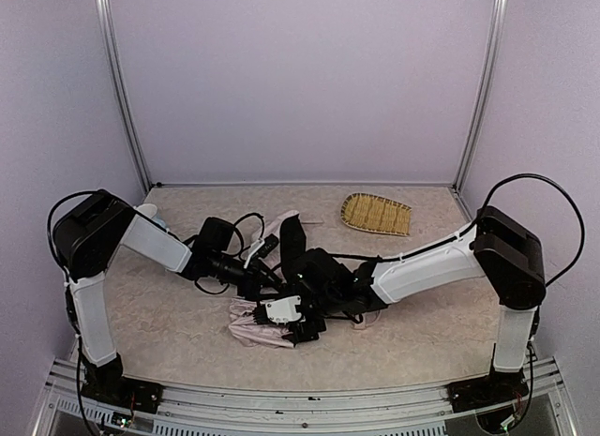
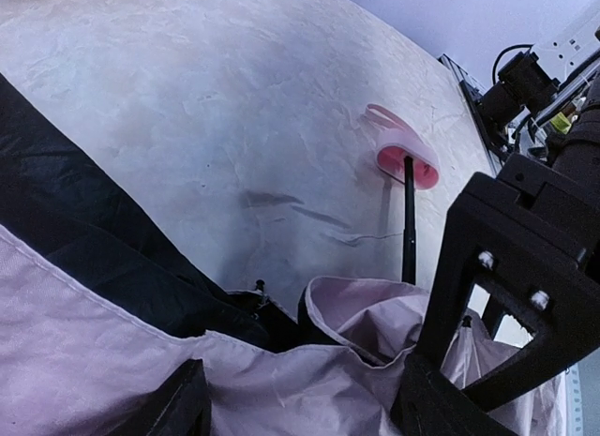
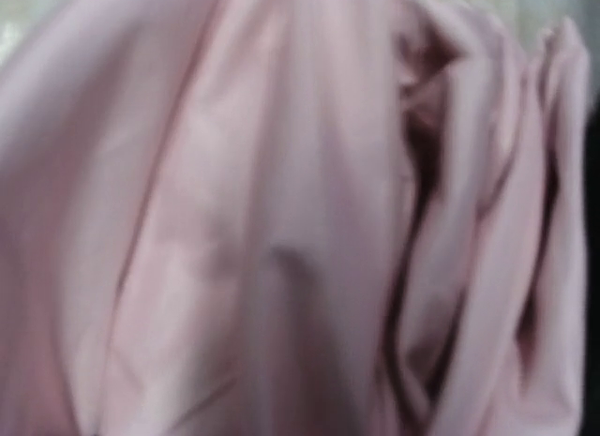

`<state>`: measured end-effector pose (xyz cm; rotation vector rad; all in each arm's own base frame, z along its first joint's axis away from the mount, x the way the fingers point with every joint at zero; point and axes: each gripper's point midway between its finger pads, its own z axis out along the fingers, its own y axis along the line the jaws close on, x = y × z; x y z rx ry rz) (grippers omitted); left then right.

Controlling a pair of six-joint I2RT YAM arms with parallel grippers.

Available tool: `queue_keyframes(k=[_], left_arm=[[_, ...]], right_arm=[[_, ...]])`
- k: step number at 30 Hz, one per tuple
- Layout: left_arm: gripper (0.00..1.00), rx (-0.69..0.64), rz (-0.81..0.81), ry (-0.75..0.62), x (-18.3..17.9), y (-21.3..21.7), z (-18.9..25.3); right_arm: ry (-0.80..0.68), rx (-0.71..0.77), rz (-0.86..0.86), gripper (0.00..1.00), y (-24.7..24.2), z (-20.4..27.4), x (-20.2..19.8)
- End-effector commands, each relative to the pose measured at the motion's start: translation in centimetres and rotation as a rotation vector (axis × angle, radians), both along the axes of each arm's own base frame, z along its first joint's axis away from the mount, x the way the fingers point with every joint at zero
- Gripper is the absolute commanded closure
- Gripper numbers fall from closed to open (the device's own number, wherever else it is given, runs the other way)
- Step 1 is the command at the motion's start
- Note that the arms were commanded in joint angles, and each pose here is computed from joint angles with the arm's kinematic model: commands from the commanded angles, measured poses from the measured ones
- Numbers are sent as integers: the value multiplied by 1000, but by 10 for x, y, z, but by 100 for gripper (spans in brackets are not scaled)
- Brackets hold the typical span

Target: Put away the umbrella

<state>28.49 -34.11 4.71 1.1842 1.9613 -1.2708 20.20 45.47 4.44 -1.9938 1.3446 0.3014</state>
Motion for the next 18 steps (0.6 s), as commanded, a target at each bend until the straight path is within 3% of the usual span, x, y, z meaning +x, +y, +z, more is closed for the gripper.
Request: queue_keyframes(k=[1, 3, 6, 13, 18], left_arm=[[32, 78, 12, 128, -11, 7, -34], [32, 66, 1, 135, -11, 6, -30], [31, 36, 2, 97, -8, 4, -18], [21, -183, 150, -176, 26, 18, 83], [20, -266, 139, -394, 2, 34, 136]], right_arm=[[36, -7, -37, 34, 4, -5, 14], [63, 9, -69, 55, 4, 0, 21], [133, 28, -95, 69, -1, 3, 25], [446, 25, -95, 77, -22, 2, 13], [686, 19, -107, 80, -33, 0, 9]])
